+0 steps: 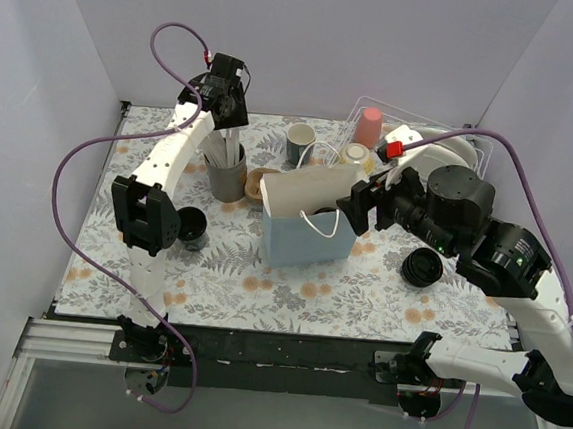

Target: Pack the takeout coffee

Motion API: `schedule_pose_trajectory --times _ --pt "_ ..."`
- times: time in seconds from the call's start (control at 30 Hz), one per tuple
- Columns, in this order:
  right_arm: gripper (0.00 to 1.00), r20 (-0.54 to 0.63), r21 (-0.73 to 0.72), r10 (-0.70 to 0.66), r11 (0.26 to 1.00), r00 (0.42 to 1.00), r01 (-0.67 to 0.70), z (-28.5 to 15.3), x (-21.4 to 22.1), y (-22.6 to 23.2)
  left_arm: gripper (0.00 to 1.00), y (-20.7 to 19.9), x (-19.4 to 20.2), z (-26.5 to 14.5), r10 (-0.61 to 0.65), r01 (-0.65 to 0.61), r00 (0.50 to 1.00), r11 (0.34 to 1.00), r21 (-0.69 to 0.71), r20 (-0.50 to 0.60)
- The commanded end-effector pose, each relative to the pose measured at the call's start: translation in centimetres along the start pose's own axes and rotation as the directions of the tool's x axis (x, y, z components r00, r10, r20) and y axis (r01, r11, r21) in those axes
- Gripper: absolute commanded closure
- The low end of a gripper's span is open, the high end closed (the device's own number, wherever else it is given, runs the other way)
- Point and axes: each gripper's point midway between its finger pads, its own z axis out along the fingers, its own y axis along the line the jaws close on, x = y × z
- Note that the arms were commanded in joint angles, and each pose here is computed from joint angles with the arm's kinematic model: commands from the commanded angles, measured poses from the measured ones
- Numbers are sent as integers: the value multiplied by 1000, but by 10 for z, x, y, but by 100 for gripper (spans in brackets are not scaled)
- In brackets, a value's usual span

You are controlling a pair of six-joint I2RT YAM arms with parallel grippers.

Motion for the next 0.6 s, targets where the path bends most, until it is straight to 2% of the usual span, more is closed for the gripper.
schedule_pose_trajectory --times 0.0,0.1,0.3,0.57 --pt "18 29 -1 -64 998 998 64 4 -10 -1 63 9 -14 -25 0 1 999 1000 -20 51" --pt "18 21 -4 -82 997 996 82 6 -11 -1 63 12 -12 -27 2 -1 999 1000 -30 43" --pt "18 11 -8 -92 996 996 92 8 -8 0 57 10 -21 -44 0 -1 998 1000 8 68" --pt "18 8 -15 -83 996 996 83 9 -7 2 59 15 -11 -45 -2 2 999 1000 1 41"
